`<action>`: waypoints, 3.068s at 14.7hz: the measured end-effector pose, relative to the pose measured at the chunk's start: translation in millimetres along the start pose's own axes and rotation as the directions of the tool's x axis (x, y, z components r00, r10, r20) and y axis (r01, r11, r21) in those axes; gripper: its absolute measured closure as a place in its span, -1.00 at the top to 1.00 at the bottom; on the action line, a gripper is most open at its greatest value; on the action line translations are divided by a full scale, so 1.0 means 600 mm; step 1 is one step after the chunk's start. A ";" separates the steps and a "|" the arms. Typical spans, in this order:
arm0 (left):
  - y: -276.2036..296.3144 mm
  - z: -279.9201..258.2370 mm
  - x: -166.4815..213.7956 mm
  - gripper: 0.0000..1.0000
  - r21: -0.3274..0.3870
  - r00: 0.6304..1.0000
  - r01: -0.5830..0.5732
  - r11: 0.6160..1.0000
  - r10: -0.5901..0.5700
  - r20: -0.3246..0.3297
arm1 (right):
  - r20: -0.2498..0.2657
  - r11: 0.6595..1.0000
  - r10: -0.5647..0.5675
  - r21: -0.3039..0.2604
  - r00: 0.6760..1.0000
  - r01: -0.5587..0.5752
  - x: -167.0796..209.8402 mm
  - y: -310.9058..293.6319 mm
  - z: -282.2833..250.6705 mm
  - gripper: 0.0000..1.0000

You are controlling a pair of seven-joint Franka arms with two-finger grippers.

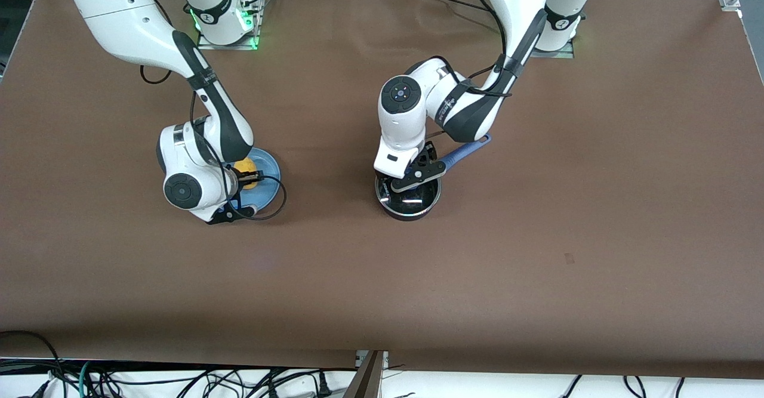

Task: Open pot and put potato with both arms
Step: 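Grasp the lid knob with the left gripper while the right gripper grasps the potato, then lift the lid off with the left gripper while the right gripper carries the potato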

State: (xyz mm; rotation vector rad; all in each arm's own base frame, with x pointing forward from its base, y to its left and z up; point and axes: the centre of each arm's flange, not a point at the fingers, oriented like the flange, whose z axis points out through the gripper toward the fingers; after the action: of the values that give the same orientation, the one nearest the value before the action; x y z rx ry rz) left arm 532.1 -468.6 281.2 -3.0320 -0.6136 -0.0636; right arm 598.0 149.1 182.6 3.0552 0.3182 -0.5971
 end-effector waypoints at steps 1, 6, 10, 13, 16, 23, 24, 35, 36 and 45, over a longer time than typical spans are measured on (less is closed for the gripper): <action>0.000 0.001 0.000 0.97 0.001 1.000 0.000 1.000 0.000 0.000 | -0.002 1.000 0.006 0.000 1.000 -0.006 -0.001 0.000 -0.003 0.19; -0.002 0.004 -0.001 0.88 0.013 1.000 -0.021 1.000 0.022 -0.017 | -0.013 0.999 0.040 -0.002 0.999 -0.040 -0.002 0.001 -0.054 0.19; -0.002 0.005 -0.001 0.71 0.013 0.999 -0.028 1.000 0.029 -0.017 | -0.030 0.999 0.046 -0.001 0.998 -0.046 0.000 0.006 -0.135 0.19; -0.002 0.005 -0.001 0.45 0.013 0.999 -0.030 0.999 0.030 -0.017 | -0.045 0.999 0.052 0.001 0.998 -0.052 0.001 0.012 -0.173 0.19; -0.002 0.005 0.000 0.23 0.011 0.999 -0.030 0.999 0.030 -0.019 | -0.053 0.999 0.053 0.002 0.997 -0.053 0.002 0.014 -0.180 0.19; -0.008 -0.002 0.013 -0.24 0.006 0.999 -0.035 0.999 0.036 -0.024 | -0.077 0.999 0.054 0.006 0.996 -0.053 0.006 0.014 -0.200 0.19; -0.012 -0.011 0.024 -0.25 -0.001 0.999 -0.042 0.999 0.041 -0.030 | -0.077 0.998 0.056 0.017 0.995 -0.055 0.006 0.012 -0.201 0.19; -0.230 -0.210 0.258 -0.27 -0.073 0.993 -0.081 0.994 0.087 0.081 | -0.113 0.942 0.298 0.194 0.948 -0.273 0.005 -0.170 -0.242 0.19; -0.266 -0.223 0.284 -0.27 -0.068 0.992 -0.090 0.994 0.096 0.088 | -0.129 0.932 0.329 0.206 0.936 -0.299 0.002 -0.214 -0.243 0.19; -0.442 -0.128 0.380 -0.25 -0.072 0.975 -0.195 0.978 0.201 0.093 | -0.185 0.703 0.670 0.471 0.719 -0.534 -0.018 -0.510 -0.205 0.17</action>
State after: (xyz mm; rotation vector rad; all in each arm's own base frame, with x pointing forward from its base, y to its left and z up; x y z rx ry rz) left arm 636.3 -140.3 379.5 -3.1544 -0.3172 0.0786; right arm 572.7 452.8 308.9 3.2936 -0.9276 -0.0722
